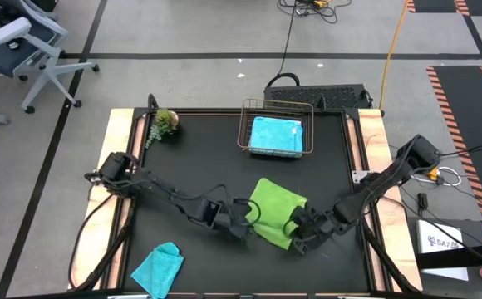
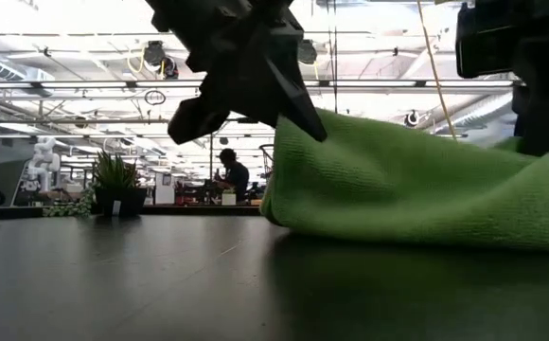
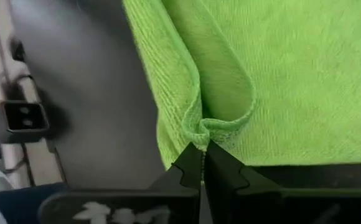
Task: Fold microfiber towels
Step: Fold the green towel
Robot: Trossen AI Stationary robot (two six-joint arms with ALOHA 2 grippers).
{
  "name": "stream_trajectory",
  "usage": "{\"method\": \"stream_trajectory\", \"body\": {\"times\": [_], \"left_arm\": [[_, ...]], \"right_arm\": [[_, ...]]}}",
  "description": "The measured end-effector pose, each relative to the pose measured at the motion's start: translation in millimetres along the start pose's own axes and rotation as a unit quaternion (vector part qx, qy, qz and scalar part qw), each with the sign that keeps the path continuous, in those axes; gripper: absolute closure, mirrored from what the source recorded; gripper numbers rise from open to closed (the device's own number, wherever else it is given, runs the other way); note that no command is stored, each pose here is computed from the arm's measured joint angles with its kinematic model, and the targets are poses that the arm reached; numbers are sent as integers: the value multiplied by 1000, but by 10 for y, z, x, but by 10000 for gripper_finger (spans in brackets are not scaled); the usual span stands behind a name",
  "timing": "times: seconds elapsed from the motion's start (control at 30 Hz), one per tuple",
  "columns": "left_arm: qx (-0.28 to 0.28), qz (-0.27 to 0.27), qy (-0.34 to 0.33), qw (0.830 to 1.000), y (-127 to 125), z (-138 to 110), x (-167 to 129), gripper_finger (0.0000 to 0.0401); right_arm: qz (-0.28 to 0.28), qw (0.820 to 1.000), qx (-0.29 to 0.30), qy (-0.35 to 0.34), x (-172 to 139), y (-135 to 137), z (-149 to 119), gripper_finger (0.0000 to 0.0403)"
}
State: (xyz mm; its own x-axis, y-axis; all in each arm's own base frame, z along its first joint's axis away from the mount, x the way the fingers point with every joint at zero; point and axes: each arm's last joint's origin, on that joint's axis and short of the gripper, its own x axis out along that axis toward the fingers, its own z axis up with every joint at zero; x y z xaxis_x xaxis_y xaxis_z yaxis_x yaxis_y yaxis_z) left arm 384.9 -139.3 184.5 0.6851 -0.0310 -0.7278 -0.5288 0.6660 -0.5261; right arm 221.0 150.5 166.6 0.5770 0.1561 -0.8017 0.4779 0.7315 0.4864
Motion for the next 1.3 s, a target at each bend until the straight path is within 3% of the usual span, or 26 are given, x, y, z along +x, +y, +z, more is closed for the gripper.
{"method": "stream_trajectory", "body": {"times": [0.27,0.57,0.77,1.0,1.17,1.3], "left_arm": [[47,24,-23,998,246,434,84,397],[89,36,-32,995,564,903,130,395],[114,29,-51,992,667,1096,132,394],[122,23,-48,991,714,1158,132,392],[132,25,-42,990,651,1068,134,395],[137,25,-45,989,628,1046,135,388]], "right_arm": [[-81,996,-36,-11,-162,47,203,403],[-194,980,-42,-16,-373,-243,414,403],[-206,978,-29,-11,-392,-293,459,403],[-203,979,-4,-15,-391,-289,458,403],[-178,984,-6,-22,-374,-243,474,403],[-227,974,0,-18,-409,-327,444,403]]}}
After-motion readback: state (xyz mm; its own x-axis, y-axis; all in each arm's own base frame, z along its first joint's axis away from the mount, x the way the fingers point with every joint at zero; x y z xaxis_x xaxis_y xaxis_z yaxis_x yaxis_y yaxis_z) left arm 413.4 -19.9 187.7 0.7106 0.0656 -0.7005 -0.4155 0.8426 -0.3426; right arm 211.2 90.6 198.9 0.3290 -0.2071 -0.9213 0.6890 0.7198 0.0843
